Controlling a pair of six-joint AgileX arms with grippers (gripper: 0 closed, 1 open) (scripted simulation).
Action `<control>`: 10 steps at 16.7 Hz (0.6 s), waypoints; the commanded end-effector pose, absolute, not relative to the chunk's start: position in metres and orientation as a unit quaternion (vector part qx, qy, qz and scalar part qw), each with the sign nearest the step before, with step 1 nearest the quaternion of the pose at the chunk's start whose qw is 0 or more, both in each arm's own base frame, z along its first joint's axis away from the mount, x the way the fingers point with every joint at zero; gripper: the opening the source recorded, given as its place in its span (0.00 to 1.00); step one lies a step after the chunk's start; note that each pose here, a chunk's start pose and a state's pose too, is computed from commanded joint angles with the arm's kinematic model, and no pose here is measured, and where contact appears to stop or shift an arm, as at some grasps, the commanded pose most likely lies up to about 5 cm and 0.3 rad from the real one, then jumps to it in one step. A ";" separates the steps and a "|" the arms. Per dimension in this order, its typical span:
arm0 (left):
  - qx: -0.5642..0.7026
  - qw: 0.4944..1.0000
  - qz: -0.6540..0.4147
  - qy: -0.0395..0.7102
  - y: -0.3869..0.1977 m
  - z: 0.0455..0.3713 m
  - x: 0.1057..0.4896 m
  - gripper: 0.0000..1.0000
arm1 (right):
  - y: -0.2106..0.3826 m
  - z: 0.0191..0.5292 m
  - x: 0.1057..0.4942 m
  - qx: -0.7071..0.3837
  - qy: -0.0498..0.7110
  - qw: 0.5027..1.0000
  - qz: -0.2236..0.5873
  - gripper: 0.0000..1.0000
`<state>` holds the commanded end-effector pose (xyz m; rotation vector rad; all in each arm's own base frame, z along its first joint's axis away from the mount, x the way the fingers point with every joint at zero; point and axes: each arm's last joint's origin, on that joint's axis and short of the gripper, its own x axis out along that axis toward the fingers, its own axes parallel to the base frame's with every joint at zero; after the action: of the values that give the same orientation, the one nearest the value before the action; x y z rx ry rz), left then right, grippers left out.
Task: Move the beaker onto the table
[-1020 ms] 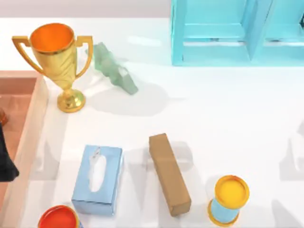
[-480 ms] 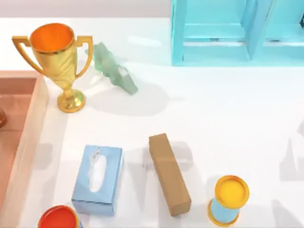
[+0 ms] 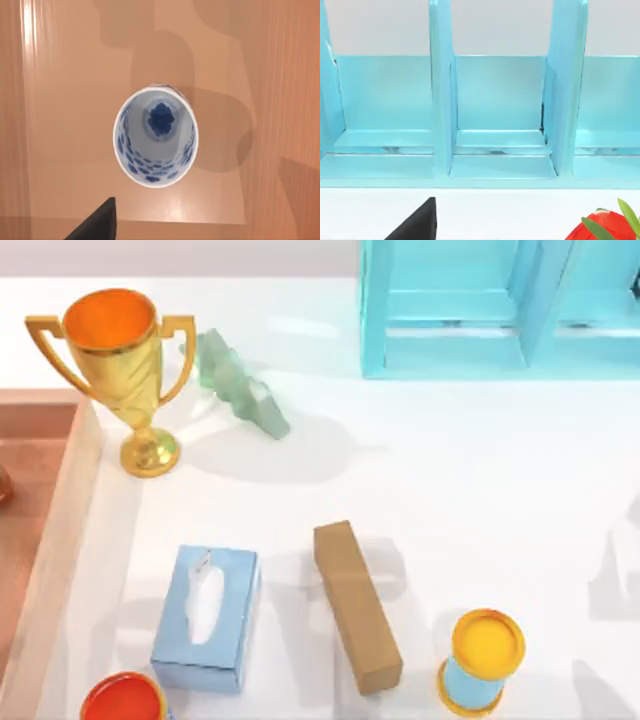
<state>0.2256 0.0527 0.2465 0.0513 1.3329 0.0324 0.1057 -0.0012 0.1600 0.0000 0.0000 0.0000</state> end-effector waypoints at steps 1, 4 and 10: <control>0.020 0.767 0.011 0.641 0.058 0.247 0.235 1.00 | -0.001 0.160 0.106 0.000 0.000 1.000 0.000 1.00; 0.012 0.727 0.000 0.687 0.071 0.249 0.257 1.00 | -0.001 0.160 0.106 0.000 0.000 1.000 0.000 1.00; 0.007 0.708 -0.005 0.706 0.078 0.248 0.268 1.00 | -0.001 0.160 0.106 0.000 0.000 1.000 0.000 1.00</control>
<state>0.2682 0.0782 0.2483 0.0150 1.5687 -0.0122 0.1057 -0.0012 0.1600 0.0000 0.0000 0.0000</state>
